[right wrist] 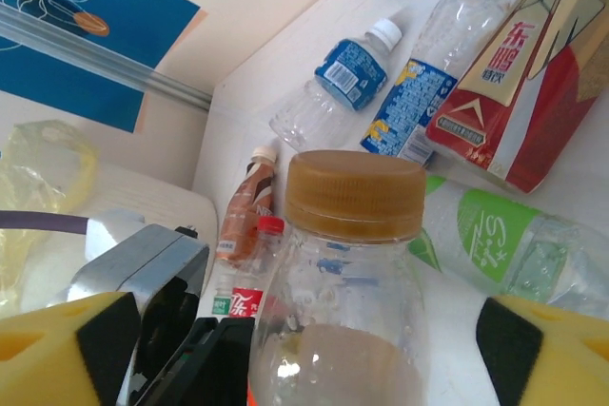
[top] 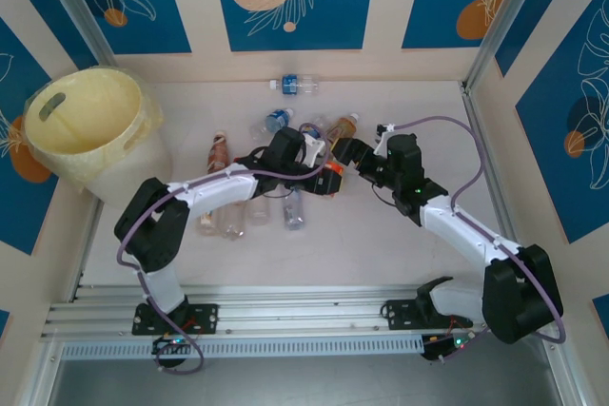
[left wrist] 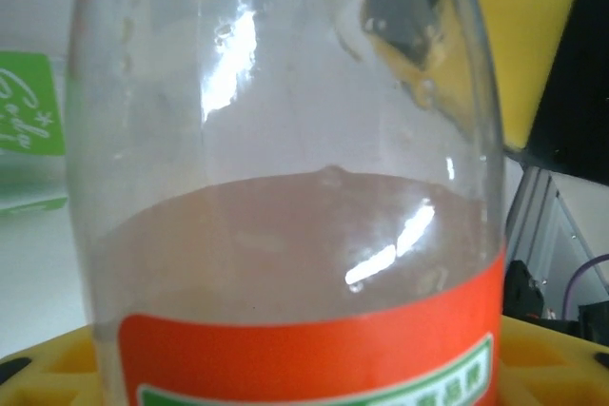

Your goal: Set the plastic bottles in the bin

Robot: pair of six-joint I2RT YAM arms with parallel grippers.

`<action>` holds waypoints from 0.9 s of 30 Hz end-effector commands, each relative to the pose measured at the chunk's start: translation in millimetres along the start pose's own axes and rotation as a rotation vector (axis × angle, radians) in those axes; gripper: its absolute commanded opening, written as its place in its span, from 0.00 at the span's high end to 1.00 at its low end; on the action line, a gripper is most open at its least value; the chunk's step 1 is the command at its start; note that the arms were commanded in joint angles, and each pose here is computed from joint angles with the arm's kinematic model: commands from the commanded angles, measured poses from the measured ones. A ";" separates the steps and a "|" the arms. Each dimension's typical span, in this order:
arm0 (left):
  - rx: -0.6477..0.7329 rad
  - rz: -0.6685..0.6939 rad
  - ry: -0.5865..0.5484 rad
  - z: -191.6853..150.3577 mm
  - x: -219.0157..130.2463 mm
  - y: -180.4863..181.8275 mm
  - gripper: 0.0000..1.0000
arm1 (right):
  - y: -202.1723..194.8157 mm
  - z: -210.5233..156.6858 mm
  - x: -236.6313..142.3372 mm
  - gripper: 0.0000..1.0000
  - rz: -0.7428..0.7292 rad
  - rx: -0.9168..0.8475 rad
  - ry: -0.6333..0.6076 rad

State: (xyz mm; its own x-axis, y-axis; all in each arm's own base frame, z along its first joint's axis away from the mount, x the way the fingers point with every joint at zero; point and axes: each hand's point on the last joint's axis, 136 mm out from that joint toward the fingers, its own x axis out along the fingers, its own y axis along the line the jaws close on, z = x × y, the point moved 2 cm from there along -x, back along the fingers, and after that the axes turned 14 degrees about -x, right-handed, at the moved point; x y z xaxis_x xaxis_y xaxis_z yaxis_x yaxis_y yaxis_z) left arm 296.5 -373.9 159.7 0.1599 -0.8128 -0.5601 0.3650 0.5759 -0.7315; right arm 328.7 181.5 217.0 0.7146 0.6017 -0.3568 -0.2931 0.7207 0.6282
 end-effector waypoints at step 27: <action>0.134 0.204 -0.295 34.7 -101.2 11.8 1.00 | -2.0 2.9 -35.5 0.00 -0.051 -0.254 -0.108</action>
State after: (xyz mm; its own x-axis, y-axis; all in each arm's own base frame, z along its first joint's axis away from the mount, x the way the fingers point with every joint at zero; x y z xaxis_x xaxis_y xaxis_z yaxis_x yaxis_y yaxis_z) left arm 314.1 -299.2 199.8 0.4241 -0.6967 -0.5785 0.3783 0.7167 -0.5858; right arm 305.3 154.8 215.9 0.7647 0.5352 -0.3590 -0.3396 0.8081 0.4814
